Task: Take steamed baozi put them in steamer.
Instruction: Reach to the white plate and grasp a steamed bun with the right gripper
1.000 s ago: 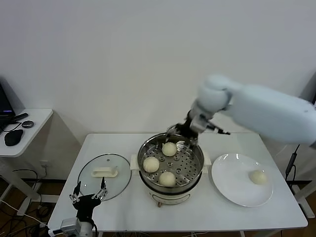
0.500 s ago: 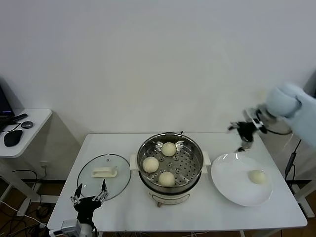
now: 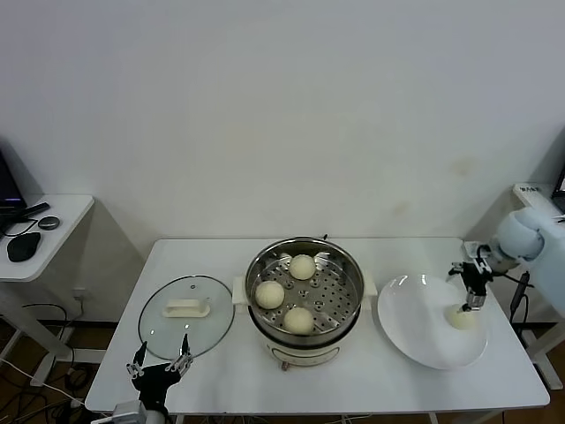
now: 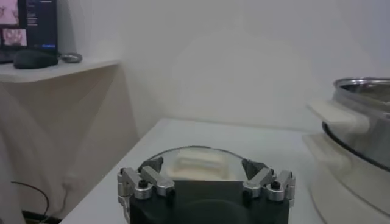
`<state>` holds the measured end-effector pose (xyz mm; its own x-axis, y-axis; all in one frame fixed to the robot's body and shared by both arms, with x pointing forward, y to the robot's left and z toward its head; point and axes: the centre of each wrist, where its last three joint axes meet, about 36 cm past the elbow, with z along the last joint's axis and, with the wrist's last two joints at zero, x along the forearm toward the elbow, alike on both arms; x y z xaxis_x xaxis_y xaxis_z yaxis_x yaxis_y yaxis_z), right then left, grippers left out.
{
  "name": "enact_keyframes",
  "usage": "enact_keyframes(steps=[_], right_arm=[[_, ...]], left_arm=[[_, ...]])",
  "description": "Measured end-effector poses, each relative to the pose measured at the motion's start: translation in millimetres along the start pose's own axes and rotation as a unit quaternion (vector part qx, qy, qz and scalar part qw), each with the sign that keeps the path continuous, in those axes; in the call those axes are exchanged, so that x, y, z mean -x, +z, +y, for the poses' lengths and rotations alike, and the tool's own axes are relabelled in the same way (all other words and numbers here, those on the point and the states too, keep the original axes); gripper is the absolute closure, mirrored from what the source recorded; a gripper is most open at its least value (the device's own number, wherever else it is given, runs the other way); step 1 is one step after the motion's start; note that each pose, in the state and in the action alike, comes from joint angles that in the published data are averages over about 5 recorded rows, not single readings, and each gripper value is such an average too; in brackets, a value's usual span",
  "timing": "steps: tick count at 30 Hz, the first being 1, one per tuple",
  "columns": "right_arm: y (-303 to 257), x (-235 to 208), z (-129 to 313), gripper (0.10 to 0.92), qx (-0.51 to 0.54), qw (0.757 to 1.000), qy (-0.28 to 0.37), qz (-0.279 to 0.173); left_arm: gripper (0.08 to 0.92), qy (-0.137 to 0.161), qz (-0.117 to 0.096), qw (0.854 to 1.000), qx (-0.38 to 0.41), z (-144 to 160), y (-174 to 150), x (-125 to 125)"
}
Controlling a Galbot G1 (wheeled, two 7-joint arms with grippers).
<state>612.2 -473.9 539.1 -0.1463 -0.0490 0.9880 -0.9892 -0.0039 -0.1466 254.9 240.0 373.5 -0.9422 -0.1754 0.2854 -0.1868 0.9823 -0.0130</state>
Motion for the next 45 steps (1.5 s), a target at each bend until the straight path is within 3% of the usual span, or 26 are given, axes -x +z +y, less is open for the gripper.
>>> enact_keyframes(steps=[23,45], right_arm=[[25.7,61.7,13.9,0.2,-0.008,0.999,-0.006,0.038],[25.3,83.4,8.7,0.2,-0.001,0.999,-0.015,0.043]], left_arm=[[0.177,-0.003,0.013,1.0,0.007,-0.3,11.5,-1.0],[0.177,-0.004,0.016,1.0,0.012,-3.1,15.8,-4.3]])
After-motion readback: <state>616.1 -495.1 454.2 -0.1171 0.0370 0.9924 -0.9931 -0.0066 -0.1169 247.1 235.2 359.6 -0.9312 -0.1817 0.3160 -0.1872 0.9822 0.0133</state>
